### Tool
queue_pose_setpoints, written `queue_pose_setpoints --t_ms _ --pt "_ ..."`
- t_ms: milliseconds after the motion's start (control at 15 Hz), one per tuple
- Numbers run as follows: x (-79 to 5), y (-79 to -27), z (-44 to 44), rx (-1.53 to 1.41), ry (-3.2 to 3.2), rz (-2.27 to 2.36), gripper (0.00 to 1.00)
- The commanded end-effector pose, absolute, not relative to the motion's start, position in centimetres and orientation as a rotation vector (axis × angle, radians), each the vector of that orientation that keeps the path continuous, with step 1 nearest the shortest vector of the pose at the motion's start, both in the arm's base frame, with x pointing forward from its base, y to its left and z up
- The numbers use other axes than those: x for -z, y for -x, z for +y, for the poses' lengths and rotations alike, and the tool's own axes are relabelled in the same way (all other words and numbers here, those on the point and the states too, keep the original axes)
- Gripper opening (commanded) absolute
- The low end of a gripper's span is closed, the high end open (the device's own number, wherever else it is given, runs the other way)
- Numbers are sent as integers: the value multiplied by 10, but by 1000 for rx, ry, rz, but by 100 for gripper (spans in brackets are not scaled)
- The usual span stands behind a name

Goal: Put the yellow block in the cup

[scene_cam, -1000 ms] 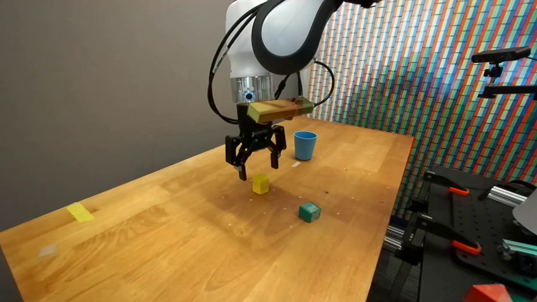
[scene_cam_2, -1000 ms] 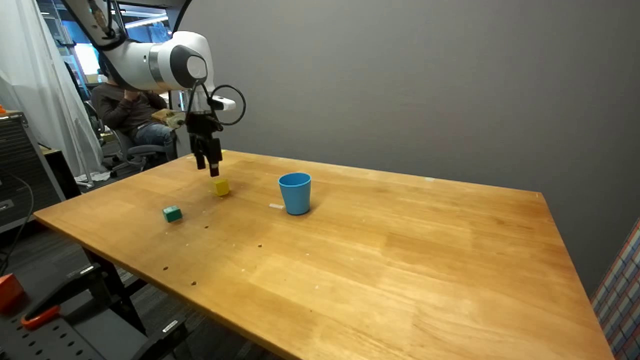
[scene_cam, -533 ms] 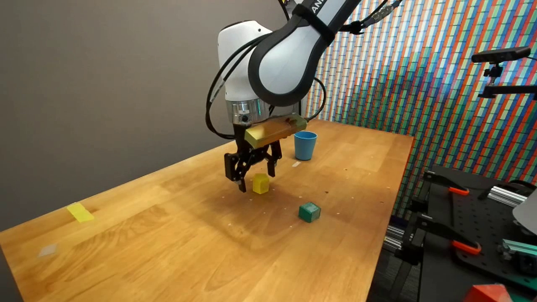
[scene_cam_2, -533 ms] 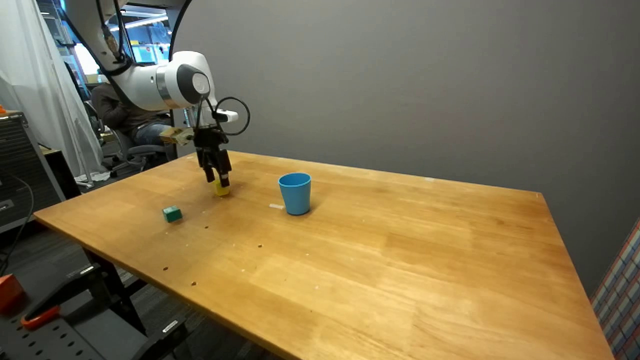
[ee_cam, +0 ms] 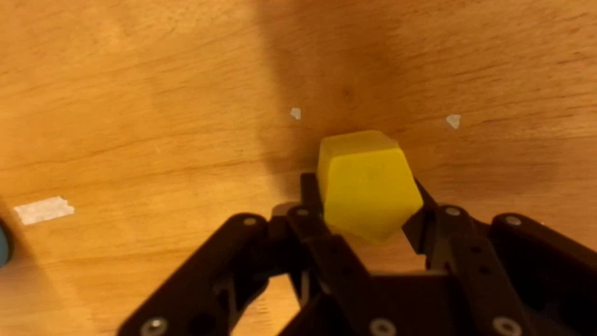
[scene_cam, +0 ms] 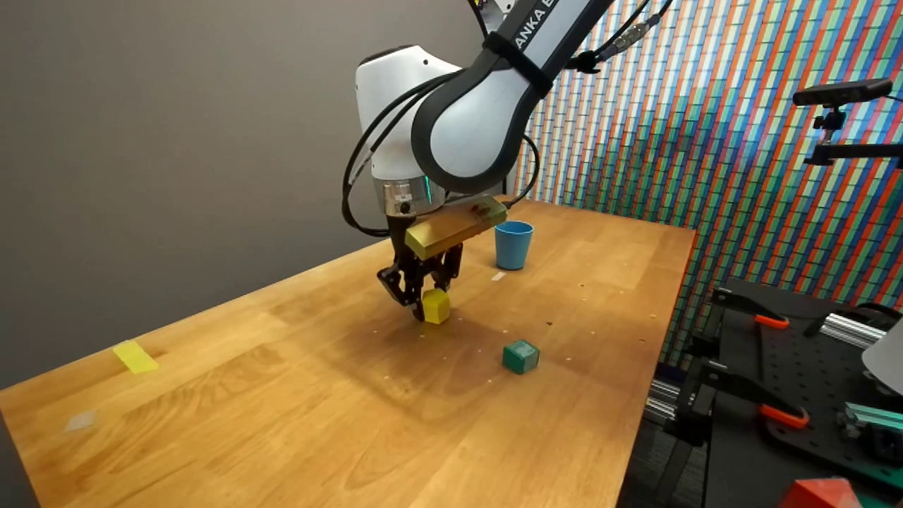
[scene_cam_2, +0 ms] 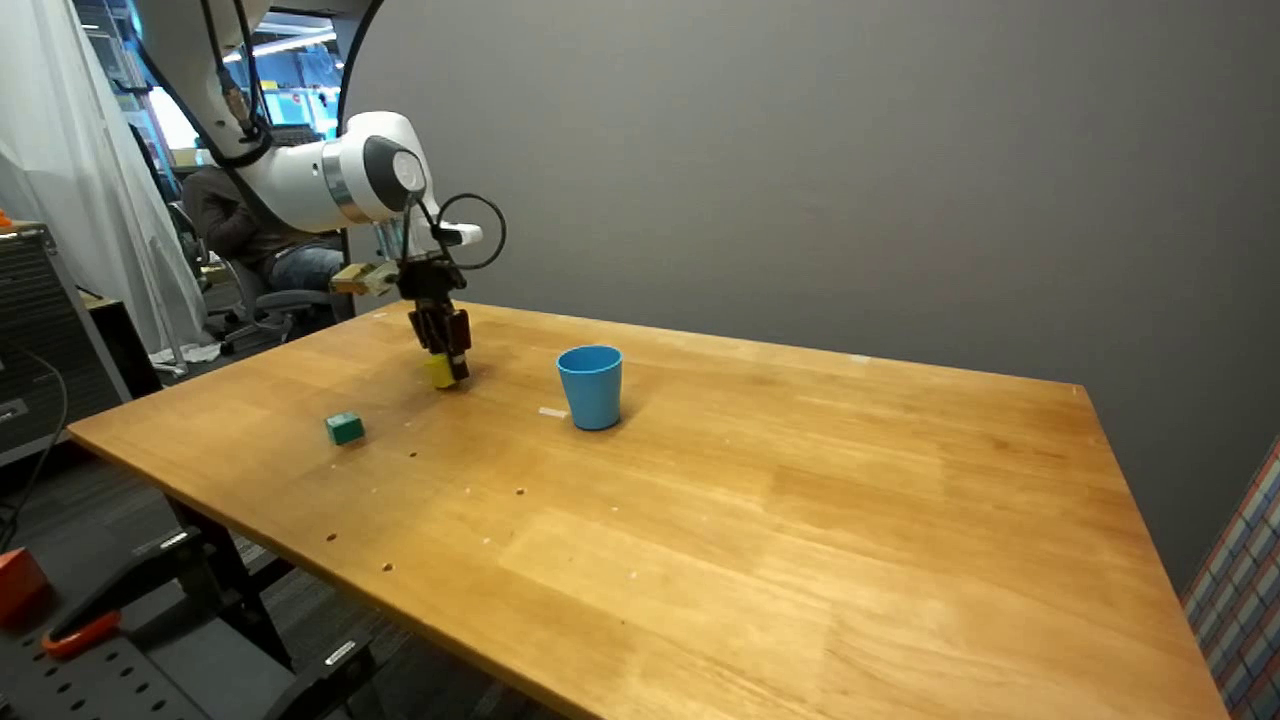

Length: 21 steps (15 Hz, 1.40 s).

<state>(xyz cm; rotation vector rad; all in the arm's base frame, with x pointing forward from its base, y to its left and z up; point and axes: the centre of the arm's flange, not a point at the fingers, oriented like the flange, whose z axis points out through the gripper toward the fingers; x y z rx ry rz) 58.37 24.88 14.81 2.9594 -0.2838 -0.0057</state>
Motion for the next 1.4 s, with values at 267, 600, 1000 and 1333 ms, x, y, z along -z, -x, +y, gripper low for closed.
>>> queue_pose_setpoints --t_ms 267,600,1000,1333 --pt "-285 -596 197 -252 -2760 -482 19" --pt "-353 -601 137 -405 -2548 -766 19" --pt "-316 -600 77 -318 -2387 -1017 19" --pt "-262 -604 50 -219 -2349 -1069 19"
